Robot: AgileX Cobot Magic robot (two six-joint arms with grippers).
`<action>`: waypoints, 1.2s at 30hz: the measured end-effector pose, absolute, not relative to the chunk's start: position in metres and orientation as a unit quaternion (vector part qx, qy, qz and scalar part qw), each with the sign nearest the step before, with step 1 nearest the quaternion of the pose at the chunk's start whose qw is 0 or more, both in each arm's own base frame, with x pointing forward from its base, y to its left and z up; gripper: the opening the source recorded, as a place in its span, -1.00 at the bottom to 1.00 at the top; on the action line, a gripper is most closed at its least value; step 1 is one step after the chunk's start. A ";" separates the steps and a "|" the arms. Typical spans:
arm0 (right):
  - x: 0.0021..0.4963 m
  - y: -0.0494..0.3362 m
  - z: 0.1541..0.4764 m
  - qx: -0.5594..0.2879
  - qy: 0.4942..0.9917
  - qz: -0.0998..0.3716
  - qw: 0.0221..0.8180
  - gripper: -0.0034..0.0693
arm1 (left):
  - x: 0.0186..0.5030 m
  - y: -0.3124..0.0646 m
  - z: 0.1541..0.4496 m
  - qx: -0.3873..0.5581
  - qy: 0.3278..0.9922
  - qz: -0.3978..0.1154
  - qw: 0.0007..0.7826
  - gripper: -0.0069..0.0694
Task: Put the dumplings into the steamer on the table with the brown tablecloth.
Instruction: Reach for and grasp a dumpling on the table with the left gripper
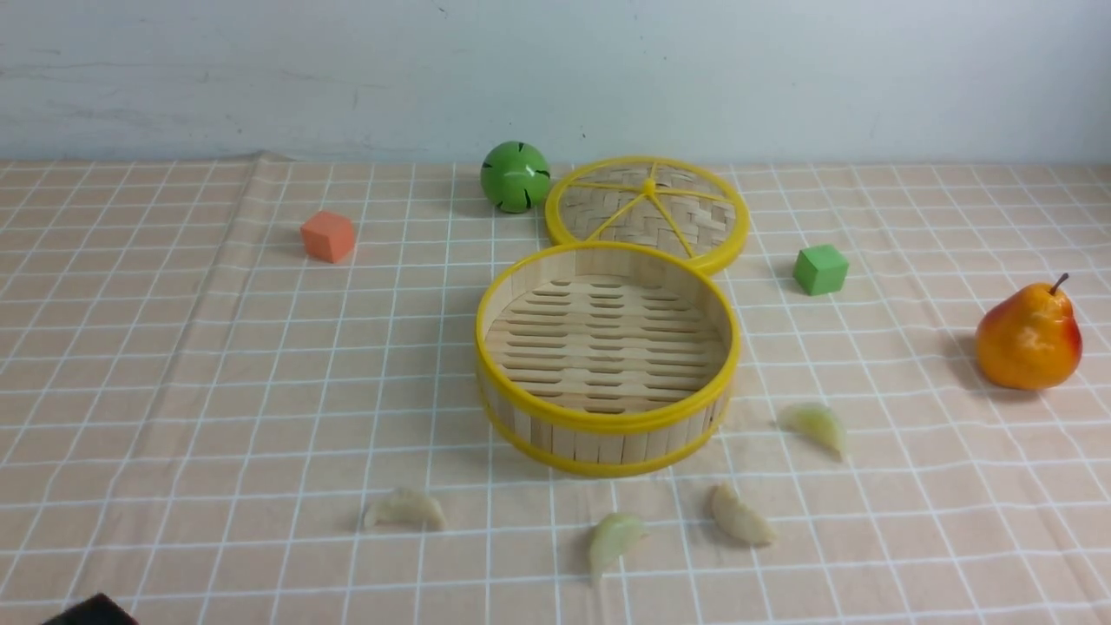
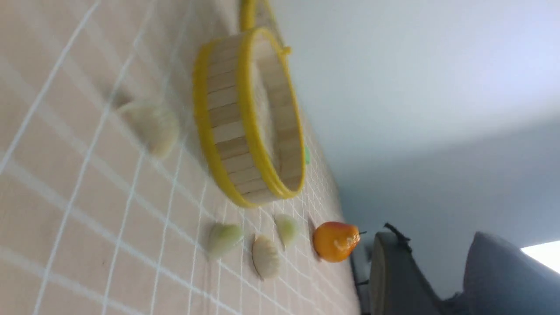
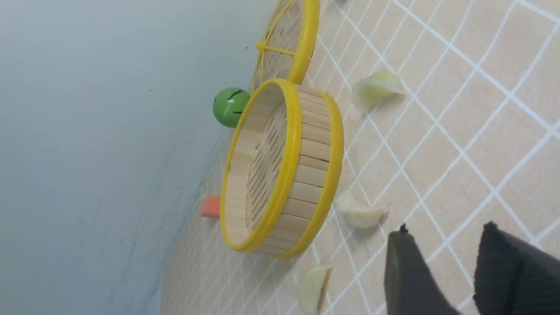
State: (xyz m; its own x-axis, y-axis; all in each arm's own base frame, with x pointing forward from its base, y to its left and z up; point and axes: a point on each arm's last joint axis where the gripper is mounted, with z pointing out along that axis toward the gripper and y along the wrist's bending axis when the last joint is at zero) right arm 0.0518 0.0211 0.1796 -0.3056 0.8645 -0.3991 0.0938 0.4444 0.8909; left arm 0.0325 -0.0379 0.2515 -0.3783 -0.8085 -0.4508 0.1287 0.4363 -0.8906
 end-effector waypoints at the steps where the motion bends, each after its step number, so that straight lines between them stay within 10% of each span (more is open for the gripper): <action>1: 0.052 0.021 0.181 0.326 0.707 0.392 0.489 -0.26 | 0.030 -0.038 0.261 -0.221 0.691 -0.453 0.518 -0.27; 8: 0.056 0.021 0.238 0.194 0.736 0.309 0.570 -0.76 | 0.042 -0.029 0.325 -0.103 0.821 -0.250 0.503 -0.85; 18: 0.122 0.039 0.329 -0.061 0.880 0.200 0.426 -0.96 | 0.082 -0.001 0.362 -0.049 0.937 -0.013 0.345 -0.86; 31: 0.138 0.131 0.304 -0.361 0.890 0.234 0.151 -0.94 | 0.163 -0.051 0.317 0.133 0.975 -0.008 0.177 -0.76; 36: 0.128 0.137 0.308 -0.394 0.875 0.236 0.153 -0.93 | 0.194 -0.079 0.307 0.204 0.970 -0.007 0.135 -0.34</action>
